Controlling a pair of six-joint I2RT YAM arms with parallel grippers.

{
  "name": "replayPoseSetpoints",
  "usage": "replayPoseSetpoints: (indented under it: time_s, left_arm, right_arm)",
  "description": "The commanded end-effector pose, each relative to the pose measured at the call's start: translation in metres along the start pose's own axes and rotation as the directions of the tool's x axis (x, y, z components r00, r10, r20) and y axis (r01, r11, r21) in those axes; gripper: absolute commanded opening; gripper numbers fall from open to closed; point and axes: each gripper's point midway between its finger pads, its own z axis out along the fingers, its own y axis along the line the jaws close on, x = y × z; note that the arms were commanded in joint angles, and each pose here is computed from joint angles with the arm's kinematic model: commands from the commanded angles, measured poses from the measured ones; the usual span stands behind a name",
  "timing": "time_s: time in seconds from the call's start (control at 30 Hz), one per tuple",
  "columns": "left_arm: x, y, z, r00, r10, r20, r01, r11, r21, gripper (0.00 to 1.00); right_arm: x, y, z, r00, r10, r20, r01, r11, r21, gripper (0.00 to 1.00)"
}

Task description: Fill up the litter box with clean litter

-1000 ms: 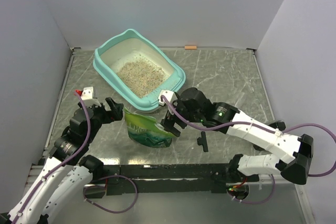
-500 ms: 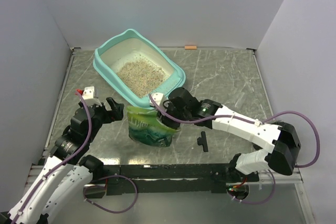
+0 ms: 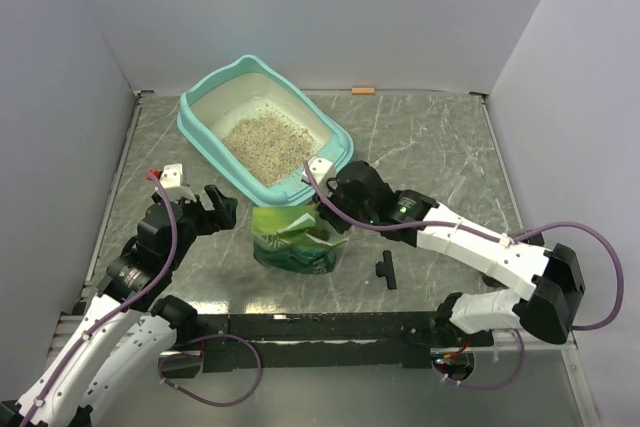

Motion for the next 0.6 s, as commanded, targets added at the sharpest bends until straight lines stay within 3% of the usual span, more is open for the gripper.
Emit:
replayPoseSetpoints:
  time_s: [0.0,0.03,0.07,0.17,0.3,0.57]
  left_arm:
    - [-0.004,-0.005,0.000,1.000,0.006,0.015,-0.006,1.000,0.024,0.95]
    - [-0.005,-0.005,0.000,1.000,0.005,0.017,-0.006,1.000,0.024,0.95]
    - [-0.005,-0.005,0.000,1.000,0.006,0.014,-0.006,1.000,0.023,0.95]
    - [-0.004,-0.006,0.000,1.000,0.008,0.012,-0.008,1.000,0.027,0.95]
    - [-0.003,-0.006,0.001,1.000,0.007,0.009,-0.007,1.000,0.029,0.95]
    - [-0.005,-0.006,-0.001,1.000,0.003,0.016,-0.004,1.000,0.029,0.95]
  right_arm:
    - [-0.066,-0.008,-0.031,0.968,0.012,0.250,-0.020,0.999,0.027,0.03]
    - [-0.061,-0.008,-0.030,0.974,0.017,0.227,-0.023,1.000,0.021,0.11]
    - [-0.060,-0.006,-0.030,0.975,0.027,0.220,-0.030,0.999,0.011,0.31]
    - [-0.058,-0.004,-0.034,0.973,0.033,0.227,-0.035,0.999,0.004,0.48]
    - [-0.067,-0.005,-0.050,0.965,0.024,0.263,-0.028,1.000,0.013,0.54]
    - [-0.073,-0.023,-0.107,0.958,-0.050,0.281,0.013,0.991,0.132,0.57]
